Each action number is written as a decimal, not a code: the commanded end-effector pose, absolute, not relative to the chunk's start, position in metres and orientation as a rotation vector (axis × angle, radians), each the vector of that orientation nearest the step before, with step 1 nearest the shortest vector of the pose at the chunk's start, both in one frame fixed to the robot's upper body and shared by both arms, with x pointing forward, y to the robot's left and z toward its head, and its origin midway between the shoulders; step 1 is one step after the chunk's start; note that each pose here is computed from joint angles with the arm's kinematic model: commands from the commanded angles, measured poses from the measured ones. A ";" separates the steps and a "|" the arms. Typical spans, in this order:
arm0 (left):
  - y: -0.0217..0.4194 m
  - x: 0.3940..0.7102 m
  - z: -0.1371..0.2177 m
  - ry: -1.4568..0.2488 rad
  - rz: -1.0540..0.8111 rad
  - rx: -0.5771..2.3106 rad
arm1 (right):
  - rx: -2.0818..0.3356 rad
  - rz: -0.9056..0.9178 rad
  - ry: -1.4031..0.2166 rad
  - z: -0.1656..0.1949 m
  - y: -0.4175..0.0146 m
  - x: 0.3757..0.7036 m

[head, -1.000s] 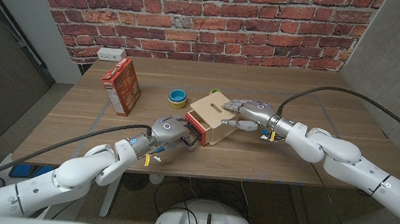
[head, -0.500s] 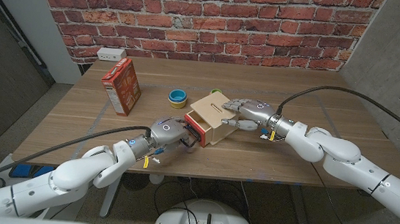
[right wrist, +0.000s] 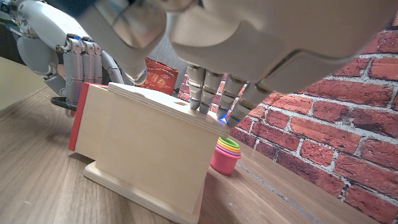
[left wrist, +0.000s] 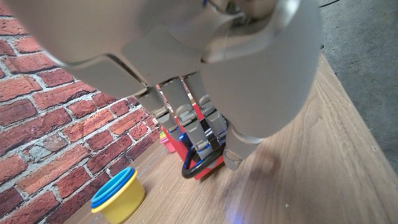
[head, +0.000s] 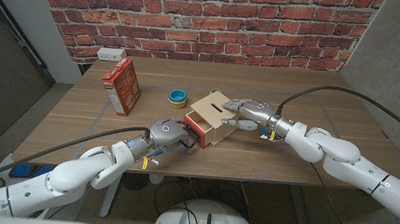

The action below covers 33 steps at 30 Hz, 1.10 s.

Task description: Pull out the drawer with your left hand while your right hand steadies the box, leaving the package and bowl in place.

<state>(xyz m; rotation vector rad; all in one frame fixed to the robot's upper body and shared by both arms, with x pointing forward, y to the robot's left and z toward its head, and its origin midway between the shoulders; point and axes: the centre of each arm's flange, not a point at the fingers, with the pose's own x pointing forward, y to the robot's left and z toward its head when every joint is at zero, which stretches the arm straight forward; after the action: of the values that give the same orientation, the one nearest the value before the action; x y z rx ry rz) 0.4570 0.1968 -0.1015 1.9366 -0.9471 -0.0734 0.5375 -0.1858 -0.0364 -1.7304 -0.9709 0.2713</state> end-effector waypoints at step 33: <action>0.210 0.442 -0.107 -0.903 -0.077 1.922 | -1.794 0.216 -0.992 -0.038 -0.183 0.538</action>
<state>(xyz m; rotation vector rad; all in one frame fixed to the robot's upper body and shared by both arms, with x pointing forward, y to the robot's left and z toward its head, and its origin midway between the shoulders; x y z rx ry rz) 0.4471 0.2077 -0.1026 1.9302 -0.9288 -0.0779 0.5370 -0.1833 -0.0376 -1.7888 -0.9902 0.2280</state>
